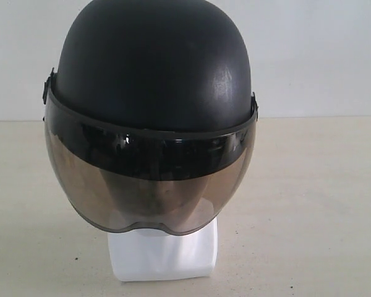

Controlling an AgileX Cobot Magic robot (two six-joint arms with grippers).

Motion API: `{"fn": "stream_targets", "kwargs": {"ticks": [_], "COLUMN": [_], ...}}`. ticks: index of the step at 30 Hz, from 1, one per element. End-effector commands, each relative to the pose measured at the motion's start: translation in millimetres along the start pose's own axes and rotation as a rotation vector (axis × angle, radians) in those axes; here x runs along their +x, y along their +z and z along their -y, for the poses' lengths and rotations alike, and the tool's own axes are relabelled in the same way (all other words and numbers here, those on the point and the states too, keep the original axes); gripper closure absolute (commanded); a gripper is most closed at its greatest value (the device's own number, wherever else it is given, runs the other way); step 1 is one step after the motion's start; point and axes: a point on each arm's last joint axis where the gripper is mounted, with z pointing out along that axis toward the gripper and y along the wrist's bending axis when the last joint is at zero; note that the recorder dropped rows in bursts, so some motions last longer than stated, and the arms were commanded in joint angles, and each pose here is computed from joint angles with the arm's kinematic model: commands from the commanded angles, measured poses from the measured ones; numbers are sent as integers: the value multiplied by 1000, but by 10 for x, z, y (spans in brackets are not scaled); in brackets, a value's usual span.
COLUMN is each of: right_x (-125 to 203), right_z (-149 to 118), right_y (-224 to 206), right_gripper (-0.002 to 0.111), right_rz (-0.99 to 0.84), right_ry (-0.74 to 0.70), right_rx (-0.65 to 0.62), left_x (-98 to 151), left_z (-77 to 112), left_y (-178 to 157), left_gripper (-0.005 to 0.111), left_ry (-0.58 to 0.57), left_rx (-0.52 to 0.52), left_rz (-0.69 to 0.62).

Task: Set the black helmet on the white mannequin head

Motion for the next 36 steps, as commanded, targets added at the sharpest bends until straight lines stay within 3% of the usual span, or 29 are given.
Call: {"fn": "stream_targets", "kwargs": {"ticks": [1, 6, 9, 16, 20, 22, 26, 29, 36], "right_x": [-18, -18, -18, -18, -18, -18, -18, -18, -18], "right_z": [2, 2, 2, 2, 2, 2, 2, 2, 2], "right_y": [-26, -26, -26, -26, -26, -26, -26, -26, -26], "right_gripper": [108, 108, 108, 108, 108, 108, 108, 108, 108], "right_rz": [21, 21, 21, 21, 21, 21, 21, 21, 21], "right_ry": [-1, -1, -1, -1, -1, -1, -1, -1, -1], "right_rx": [0, 0, 0, 0, 0, 0, 0, 0, 0], "left_x": [378, 594, 697, 833, 837, 848, 910, 863, 839], "left_z": [28, 113, 126, -39, -73, -133, -289, -345, -349], "left_y": [14, -5, -15, -23, -27, -38, -102, -120, -118], "left_gripper": [102, 102, 102, 102, 102, 102, 102, 102, 102], "left_ry": [-55, -29, -8, -166, -183, -304, -775, -996, -1046], "left_rx": [3, 113, 128, -90, -130, -209, -460, -539, -541], "left_rz": [-95, -137, -158, -187, -187, -182, -151, -82, -66]}}
